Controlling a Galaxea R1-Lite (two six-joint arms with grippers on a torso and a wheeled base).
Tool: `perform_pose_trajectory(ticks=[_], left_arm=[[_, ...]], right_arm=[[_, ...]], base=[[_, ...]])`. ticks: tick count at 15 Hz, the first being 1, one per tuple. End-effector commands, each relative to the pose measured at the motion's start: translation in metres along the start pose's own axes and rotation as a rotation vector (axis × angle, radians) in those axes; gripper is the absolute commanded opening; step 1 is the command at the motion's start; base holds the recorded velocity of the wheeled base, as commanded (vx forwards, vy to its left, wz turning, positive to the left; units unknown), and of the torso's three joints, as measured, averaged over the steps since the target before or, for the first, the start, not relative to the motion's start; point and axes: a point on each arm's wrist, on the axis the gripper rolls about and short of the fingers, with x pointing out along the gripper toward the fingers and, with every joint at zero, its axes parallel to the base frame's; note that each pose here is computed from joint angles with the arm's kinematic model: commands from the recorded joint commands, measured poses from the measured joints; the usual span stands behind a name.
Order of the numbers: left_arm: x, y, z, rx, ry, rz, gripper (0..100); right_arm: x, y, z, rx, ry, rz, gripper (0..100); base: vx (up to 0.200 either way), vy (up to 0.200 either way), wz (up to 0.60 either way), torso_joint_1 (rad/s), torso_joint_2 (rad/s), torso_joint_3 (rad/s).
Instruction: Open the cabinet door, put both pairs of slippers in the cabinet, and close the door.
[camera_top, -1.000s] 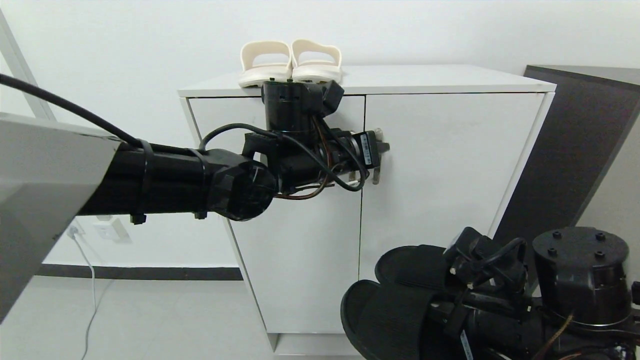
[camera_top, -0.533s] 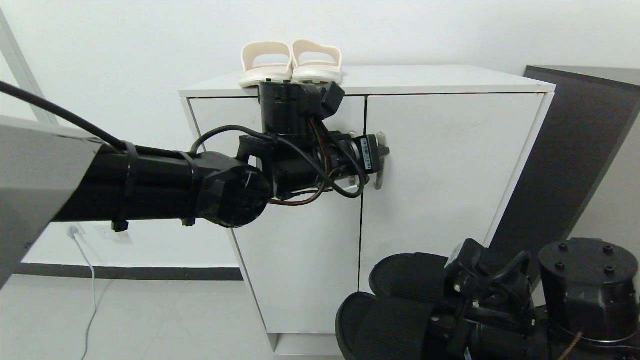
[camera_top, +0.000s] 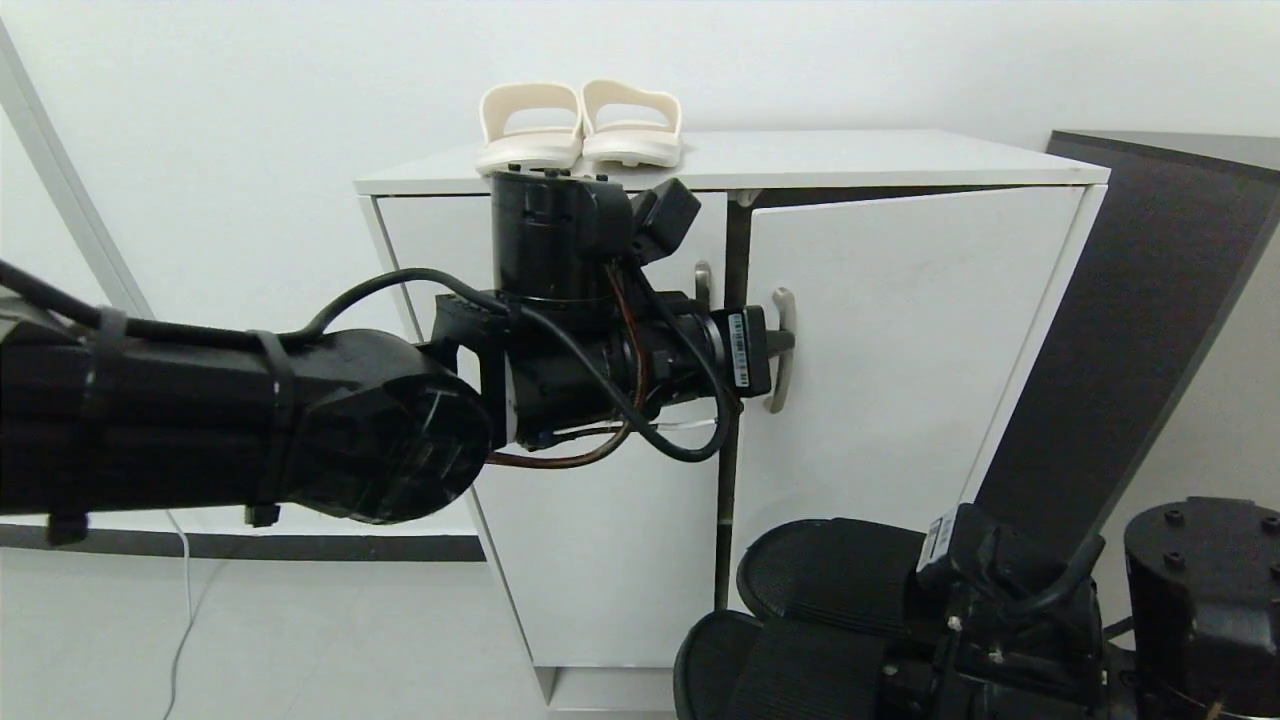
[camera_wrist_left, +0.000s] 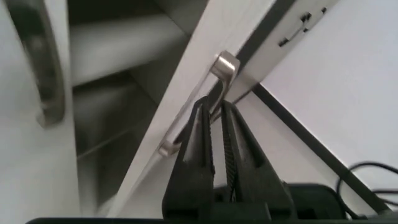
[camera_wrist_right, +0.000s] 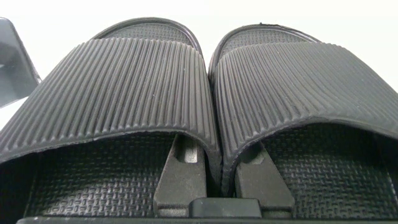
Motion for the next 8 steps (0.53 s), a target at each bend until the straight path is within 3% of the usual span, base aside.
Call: perform_pose_trajectory(ticks=[1,5,8], left_arm=[[-0.022,-0.013,0.007,0.010,-0.023,-0.023,0],[-0.044,-0.019,0.006,0.009,-0.025,-0.030,0],[-0.041,-0.006,0.010,0.007,-0.056,-0.009,0]], right_arm=[[-0.003,0.002,0.001,-0.004,-0.009,0.007,0],[-0.004,0.005,0.001,-0.011,-0.013,0.018,0],[-0.005,0.005,0.002,-0.015,-0.016,0.020,0]], base=[[0.000,0.000,0.00,0.000,0.00,0.000],[0.000,0.000,0.00,0.000,0.00,0.000],[0.000,0.000,0.00,0.000,0.00,0.000]])
